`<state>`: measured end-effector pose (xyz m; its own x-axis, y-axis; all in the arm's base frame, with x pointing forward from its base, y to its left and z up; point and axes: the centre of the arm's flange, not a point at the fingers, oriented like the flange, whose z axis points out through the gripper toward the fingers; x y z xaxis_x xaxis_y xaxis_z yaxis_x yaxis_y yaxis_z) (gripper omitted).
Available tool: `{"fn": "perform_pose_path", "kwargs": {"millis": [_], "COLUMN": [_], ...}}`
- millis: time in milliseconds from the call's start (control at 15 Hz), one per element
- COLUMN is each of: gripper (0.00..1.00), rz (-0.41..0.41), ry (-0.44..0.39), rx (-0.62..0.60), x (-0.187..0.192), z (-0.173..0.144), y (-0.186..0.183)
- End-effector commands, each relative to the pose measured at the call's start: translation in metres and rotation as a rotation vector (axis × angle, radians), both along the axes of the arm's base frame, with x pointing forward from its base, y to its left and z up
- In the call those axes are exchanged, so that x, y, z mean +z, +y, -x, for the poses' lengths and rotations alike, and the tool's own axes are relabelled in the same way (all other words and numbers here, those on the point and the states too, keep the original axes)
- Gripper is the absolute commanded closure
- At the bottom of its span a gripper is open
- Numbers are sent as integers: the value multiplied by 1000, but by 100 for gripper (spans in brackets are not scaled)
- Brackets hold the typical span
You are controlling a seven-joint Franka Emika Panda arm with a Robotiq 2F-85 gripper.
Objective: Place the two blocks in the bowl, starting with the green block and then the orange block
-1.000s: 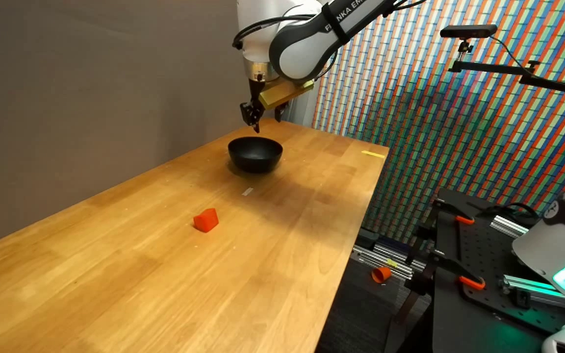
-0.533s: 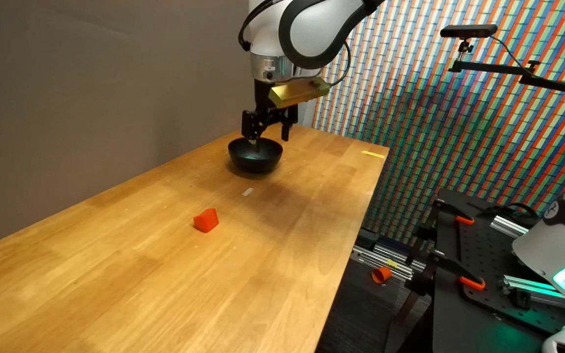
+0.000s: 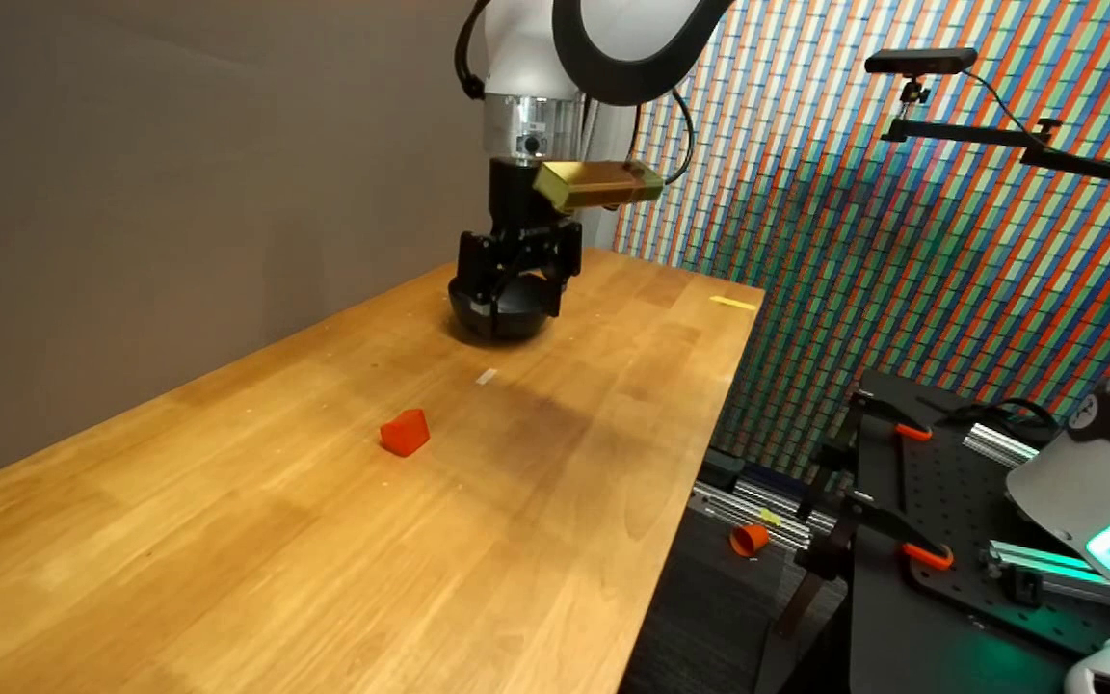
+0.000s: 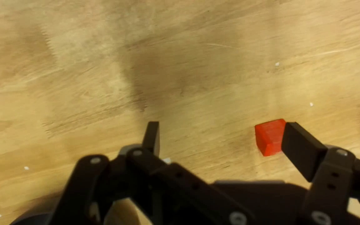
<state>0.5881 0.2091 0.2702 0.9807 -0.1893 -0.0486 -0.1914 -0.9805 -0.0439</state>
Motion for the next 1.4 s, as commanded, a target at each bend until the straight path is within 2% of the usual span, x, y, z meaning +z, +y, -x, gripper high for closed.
{"fn": "perform_pose_path", "kwargs": {"millis": [0,267,667,1000,1333], "gripper": [0,0,0,0,0], "rz": [-39,-16,-69,-74,-50], "ry": [19,29,95,150,132], "rx": [47,119,194,235,273], "x": [-29,-74,-124,-138,-140], "z": [-31,-63,-88,-96,-106], "y": [17,37,68,90,106]}}
